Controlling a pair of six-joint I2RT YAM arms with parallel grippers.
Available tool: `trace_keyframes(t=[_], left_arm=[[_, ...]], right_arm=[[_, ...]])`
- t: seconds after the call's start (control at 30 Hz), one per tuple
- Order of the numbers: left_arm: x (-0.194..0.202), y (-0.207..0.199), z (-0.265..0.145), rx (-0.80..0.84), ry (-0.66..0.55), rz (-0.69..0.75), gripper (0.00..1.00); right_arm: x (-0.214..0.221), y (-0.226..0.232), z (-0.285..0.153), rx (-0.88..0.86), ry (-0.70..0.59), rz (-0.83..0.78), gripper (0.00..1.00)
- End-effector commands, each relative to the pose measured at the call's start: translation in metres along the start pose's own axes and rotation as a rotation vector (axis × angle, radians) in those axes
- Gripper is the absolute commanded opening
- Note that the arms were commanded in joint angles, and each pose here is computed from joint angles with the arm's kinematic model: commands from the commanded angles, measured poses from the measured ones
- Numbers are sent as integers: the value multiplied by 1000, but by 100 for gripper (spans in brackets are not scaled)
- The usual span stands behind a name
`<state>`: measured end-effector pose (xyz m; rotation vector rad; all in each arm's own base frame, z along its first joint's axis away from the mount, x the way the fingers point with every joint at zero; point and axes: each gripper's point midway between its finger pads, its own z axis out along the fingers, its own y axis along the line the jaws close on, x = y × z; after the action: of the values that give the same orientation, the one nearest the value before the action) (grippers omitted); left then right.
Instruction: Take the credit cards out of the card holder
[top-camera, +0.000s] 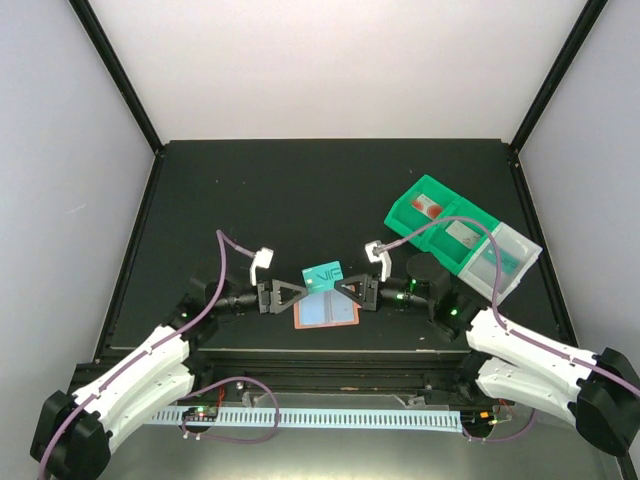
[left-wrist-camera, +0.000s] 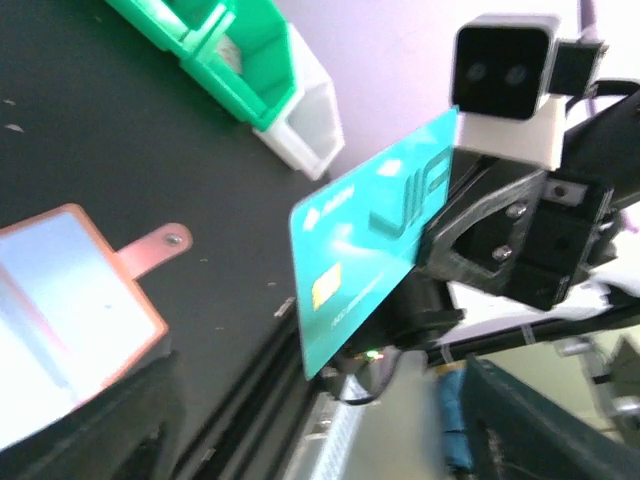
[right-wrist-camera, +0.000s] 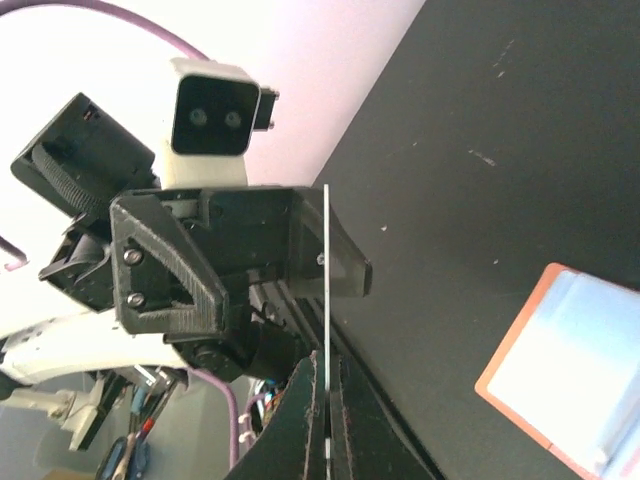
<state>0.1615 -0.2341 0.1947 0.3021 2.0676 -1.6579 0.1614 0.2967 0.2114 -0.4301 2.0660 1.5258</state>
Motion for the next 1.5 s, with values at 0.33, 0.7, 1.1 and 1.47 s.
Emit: trace_keyframes(t=[0.33,0.7,1.1,1.47], left_arm=[[-6,41,3,-247,48,21,99],[6,52,11,-284,207,-12,99],[17,55,9,-282,259,-31,99],[19,49,8,-265,288,-57,99]], right_arm=[[-45,-58,-64,543,-211,-7,1],[-92,-105,-141,827,-356,70,1],[-110,-172,-234,1072,-527,235,1],[-100,-220,-312,1167,-616,406,1]])
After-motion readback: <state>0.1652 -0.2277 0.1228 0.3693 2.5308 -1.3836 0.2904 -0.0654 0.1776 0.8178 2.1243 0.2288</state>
